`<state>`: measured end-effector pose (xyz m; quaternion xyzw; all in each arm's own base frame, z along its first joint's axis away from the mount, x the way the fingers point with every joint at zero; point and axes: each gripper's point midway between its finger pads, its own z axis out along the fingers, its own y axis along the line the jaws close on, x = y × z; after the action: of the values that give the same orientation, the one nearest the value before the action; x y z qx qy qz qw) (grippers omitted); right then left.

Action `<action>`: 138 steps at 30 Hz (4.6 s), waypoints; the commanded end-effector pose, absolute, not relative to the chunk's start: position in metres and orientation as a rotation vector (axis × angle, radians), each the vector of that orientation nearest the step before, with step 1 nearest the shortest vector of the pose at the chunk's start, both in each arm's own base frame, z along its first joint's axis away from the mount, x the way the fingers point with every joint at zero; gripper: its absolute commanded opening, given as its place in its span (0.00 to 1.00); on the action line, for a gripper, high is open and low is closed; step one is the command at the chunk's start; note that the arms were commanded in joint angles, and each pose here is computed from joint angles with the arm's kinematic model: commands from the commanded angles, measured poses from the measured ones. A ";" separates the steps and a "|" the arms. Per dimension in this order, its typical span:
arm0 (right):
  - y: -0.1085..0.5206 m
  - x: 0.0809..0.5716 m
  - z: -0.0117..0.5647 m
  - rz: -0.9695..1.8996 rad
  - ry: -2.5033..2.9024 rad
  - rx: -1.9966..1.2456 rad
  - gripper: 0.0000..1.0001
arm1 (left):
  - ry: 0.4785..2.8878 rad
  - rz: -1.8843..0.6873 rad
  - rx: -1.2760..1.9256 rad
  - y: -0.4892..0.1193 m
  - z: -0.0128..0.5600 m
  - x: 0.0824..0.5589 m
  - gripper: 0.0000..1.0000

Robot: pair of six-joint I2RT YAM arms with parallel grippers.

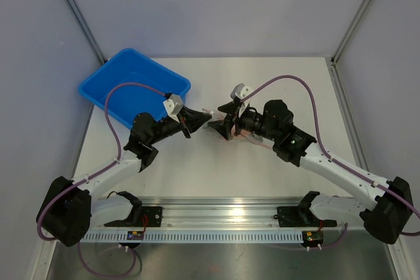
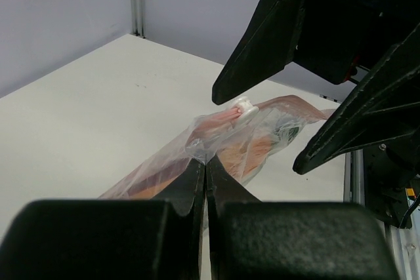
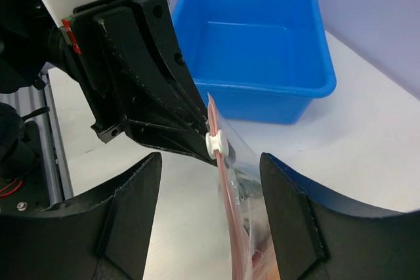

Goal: Open the zip-top bag and remove the fake food
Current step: Pick up the zipper food storage bag at the center of the board, then unzip the zipper food storage bag at the center of the board.

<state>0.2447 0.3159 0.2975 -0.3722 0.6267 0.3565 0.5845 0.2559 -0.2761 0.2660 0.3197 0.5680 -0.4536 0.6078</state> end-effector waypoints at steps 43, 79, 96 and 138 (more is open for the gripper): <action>0.330 0.260 0.322 0.769 1.351 -0.837 0.20 | 1.360 -1.033 0.688 -0.277 0.299 0.268 0.00; 0.317 0.244 0.301 0.783 1.420 -0.867 0.07 | 1.481 -0.925 0.356 -0.218 0.298 0.297 0.00; 0.305 0.241 0.300 0.743 1.445 -0.859 0.03 | 1.622 -0.777 0.060 -0.158 0.264 0.328 0.00; 0.323 0.243 0.309 0.858 1.545 -0.784 0.70 | 1.504 -0.839 0.079 -0.150 0.271 0.319 0.00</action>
<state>0.2403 0.3086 0.2921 -0.3573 0.6535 0.3401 0.5740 0.3223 -0.1385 0.2333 -0.0060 0.7186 -0.3328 0.6106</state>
